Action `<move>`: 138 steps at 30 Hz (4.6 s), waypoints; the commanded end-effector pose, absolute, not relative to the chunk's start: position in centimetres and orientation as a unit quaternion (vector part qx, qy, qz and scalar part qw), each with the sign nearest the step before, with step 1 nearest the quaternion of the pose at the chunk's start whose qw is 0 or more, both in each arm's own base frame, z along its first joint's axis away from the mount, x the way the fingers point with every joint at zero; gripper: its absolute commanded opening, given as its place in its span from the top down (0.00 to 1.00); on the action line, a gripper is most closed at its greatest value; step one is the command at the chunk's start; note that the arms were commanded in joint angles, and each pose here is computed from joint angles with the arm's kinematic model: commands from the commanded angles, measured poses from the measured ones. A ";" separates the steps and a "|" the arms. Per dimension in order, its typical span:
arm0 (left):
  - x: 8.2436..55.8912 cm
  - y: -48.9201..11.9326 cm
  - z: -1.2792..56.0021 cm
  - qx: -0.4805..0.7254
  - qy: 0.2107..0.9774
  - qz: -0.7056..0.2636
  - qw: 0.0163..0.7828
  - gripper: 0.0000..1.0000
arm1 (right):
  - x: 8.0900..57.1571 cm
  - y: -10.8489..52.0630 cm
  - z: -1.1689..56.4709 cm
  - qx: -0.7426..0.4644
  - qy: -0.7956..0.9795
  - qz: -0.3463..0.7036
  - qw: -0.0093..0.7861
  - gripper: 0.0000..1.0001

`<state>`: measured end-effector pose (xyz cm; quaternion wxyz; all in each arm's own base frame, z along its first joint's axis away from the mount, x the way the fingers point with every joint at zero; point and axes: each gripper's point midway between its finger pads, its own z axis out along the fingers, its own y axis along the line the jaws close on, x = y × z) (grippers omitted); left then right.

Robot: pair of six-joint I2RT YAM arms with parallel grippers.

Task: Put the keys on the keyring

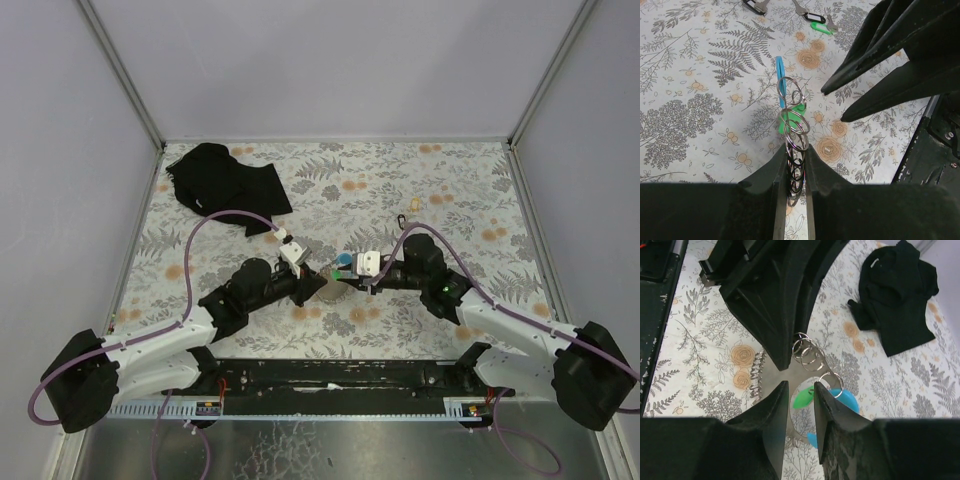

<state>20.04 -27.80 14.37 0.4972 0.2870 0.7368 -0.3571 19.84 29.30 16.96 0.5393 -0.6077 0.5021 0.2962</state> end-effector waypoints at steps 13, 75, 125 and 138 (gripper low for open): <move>20.0 -28.6 16.0 0.300 0.723 -0.367 0.502 1.00 | 20.0 32.1 18.9 -0.644 0.410 0.288 0.578 0.69; 19.0 -28.4 15.9 0.313 0.712 -0.380 0.502 0.97 | 22.1 32.1 20.1 -0.607 0.462 0.223 0.607 0.87; 21.4 -26.6 21.9 0.403 0.485 -0.448 0.633 0.60 | 20.9 30.8 20.6 -0.547 0.414 0.400 0.608 0.99; 21.3 -27.7 20.7 0.424 0.486 -0.469 0.603 0.74 | 20.7 31.1 20.6 -0.540 0.414 0.418 0.602 0.99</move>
